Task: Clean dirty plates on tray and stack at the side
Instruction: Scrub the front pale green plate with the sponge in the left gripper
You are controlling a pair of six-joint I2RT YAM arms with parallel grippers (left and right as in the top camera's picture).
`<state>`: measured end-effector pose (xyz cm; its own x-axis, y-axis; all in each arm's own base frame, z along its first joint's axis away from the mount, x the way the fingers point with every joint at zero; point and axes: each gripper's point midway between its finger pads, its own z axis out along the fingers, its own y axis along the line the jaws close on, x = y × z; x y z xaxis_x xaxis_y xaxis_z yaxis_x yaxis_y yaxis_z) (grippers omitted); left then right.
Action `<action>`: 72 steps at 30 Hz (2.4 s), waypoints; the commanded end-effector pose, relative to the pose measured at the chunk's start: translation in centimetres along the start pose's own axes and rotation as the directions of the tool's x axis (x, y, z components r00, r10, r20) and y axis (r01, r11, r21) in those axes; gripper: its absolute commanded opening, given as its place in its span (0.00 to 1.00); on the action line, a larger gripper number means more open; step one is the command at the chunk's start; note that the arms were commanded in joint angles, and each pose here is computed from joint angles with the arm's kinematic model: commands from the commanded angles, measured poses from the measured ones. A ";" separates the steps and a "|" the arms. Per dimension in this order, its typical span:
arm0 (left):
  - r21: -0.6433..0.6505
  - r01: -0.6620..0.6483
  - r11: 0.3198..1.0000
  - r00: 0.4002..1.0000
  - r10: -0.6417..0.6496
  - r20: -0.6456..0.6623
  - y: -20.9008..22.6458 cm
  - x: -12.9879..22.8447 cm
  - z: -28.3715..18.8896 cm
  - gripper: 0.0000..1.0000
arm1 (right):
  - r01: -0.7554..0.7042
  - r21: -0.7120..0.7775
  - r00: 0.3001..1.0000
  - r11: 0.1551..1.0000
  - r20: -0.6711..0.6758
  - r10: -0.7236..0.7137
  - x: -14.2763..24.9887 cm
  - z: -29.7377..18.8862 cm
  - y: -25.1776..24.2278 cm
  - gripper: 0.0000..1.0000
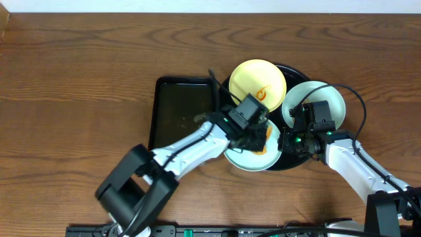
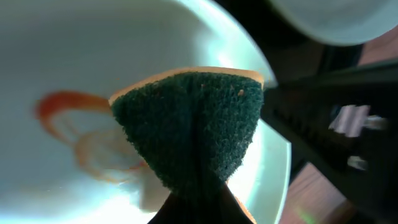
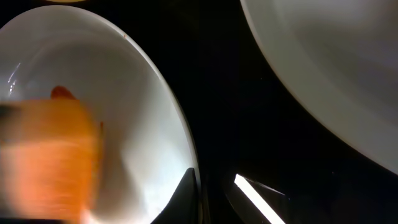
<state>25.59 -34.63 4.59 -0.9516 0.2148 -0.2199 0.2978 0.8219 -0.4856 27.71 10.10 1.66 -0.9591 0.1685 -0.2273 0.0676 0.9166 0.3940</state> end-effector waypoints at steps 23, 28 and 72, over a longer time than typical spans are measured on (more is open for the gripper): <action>-0.152 0.217 0.964 0.974 -0.203 0.098 8.0 -3.6 -0.3 0.08 | -0.009 0.003 1.000 1.000 -0.024 0.009 0.7 0.3 0.0 0.01; -0.114 0.175 0.978 0.974 -0.154 0.168 6.4 -5.1 -3.7 0.07 | -0.009 0.004 1.000 1.000 -0.024 0.009 0.7 0.3 0.0 0.01; -0.124 -0.183 0.975 0.982 0.188 0.032 4.7 -1.9 -1.9 0.07 | -0.017 0.012 0.998 1.000 -0.058 0.017 1.5 0.3 -0.2 0.23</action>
<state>29.72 -29.01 5.13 -0.8935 0.2963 -0.3373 0.4070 0.8517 -0.3300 26.67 9.95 1.29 -0.9681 0.1737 -0.1807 0.0927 0.9179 0.3857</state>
